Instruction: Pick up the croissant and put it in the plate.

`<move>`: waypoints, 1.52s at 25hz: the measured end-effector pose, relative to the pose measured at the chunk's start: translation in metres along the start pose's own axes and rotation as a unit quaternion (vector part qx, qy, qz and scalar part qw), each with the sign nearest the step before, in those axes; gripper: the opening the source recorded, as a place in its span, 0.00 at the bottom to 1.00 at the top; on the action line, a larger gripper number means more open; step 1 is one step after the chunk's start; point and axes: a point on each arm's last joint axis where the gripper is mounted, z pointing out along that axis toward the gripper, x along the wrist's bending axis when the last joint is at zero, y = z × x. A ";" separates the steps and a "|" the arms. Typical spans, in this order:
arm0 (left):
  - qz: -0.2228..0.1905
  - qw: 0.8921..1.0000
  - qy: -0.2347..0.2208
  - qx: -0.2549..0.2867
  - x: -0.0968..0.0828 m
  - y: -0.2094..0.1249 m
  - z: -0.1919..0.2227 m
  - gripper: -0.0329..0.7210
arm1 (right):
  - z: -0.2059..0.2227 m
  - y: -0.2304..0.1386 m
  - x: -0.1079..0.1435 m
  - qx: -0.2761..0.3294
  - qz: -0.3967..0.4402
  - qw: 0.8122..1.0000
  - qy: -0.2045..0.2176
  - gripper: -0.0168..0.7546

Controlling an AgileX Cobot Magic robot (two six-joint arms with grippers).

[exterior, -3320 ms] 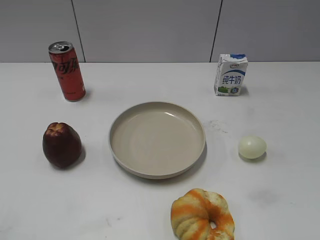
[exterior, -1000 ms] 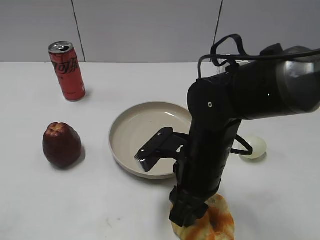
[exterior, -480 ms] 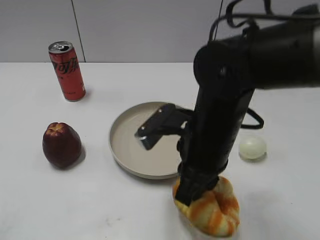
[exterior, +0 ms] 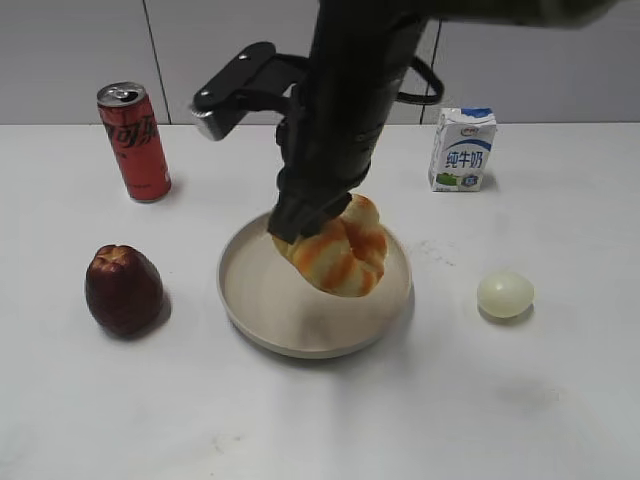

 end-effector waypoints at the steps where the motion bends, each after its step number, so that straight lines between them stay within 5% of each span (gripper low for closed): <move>1: 0.000 1.000 0.000 0.000 0.000 0.000 0.000 0.82 | 0.009 0.004 -0.003 0.005 -0.006 1.000 -0.007 0.15; 8: 0.000 1.000 0.000 0.000 0.000 0.000 0.000 0.82 | 0.067 0.014 -0.015 0.046 -0.001 0.998 -0.030 0.21; 14: 0.000 1.000 0.000 0.000 0.000 0.000 0.000 0.82 | 0.073 0.014 -0.015 0.052 0.005 0.998 -0.029 0.73; 17: 0.000 1.000 0.000 0.000 0.000 0.000 0.000 0.82 | 0.069 0.017 -0.016 0.051 0.010 0.998 -0.030 0.82; 23: 0.000 1.000 0.000 0.000 0.000 0.000 0.000 0.82 | 0.051 0.016 -0.031 0.060 0.071 0.995 -0.041 0.84; 30: 0.000 1.000 0.000 0.000 0.000 0.000 0.000 0.82 | -0.021 -0.023 -0.108 0.027 0.206 0.977 -0.055 0.83; 38: 0.000 1.000 0.000 0.000 0.000 0.000 0.000 0.82 | -0.086 -0.107 -0.181 0.003 0.352 0.933 -0.074 0.80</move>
